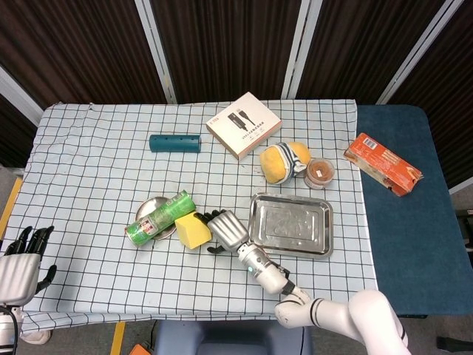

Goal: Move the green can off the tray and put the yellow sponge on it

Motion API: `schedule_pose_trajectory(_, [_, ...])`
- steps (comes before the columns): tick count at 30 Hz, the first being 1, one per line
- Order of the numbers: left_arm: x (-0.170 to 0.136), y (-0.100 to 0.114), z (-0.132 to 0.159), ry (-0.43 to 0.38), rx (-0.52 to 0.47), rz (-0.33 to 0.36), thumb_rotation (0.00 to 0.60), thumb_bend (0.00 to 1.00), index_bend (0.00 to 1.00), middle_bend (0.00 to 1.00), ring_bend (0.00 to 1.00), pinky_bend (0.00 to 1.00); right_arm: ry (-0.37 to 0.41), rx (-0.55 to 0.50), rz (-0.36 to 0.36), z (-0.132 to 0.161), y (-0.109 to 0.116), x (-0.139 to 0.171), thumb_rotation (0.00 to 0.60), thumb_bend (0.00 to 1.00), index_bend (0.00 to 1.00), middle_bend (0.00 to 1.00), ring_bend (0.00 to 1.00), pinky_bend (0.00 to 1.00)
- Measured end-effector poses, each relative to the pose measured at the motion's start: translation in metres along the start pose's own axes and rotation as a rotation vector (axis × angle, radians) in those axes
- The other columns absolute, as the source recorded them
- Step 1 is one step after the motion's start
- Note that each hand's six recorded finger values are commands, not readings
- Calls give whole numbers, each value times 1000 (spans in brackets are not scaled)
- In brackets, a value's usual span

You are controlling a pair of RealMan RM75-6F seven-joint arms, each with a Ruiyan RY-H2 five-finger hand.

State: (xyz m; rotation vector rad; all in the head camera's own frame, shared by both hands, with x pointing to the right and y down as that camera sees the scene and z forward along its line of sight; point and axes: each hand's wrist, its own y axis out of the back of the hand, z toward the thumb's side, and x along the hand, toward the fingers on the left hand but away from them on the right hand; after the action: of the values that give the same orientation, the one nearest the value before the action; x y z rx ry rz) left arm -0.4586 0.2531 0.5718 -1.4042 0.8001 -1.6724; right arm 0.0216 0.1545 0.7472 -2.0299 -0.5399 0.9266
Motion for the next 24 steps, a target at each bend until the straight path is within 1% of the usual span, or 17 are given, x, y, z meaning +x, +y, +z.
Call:
schedule_pose_trajectory(3, [0, 0, 0, 1, -1, -1, 600, 360, 95, 153, 77, 271, 4, 5, -45, -1, 3, -1, 600, 305, 807, 592, 633, 795])
schedule_pose_trajectory(5, [0, 0, 0, 1, -2, -2, 600, 360, 95, 153, 77, 271, 5, 7, -74, -2, 6, -1, 600, 315, 842, 618, 667, 830])
schedule_pose_trajectory(9, [0, -1, 1, -5, 0, -4, 600, 361, 95, 154, 77, 271, 13, 3, -114, -3, 11, 1, 600, 349, 857, 654, 716, 878])
schedule_pose_trajectory(13, [-1, -2, 2, -10, 0, -7, 600, 361, 95, 155, 78, 271, 31, 6, -126, -4, 14, 3, 600, 503, 859, 663, 733, 913])
schedule_pose_trajectory(14, [-1, -2, 3, -11, 0, -8, 600, 361, 95, 156, 80, 271, 39, 10, -131, -4, 16, 4, 600, 557, 864, 663, 734, 926])
schedule_pose_trajectory(18, [0, -3, 3, -13, 1, -12, 600, 361, 95, 159, 84, 272, 60, 17, -151, -5, 24, 9, 600, 689, 886, 667, 739, 945])
schedule_pose_trajectory(21, [-1, -3, 5, -19, 0, -15, 600, 360, 95, 160, 84, 272, 74, 9, -161, -5, 30, 14, 600, 732, 886, 669, 741, 957])
schedule_pose_trajectory(24, [-1, -4, 6, -25, -3, -18, 600, 361, 95, 162, 84, 272, 90, 3, -174, -4, 39, 23, 600, 749, 886, 670, 742, 959])
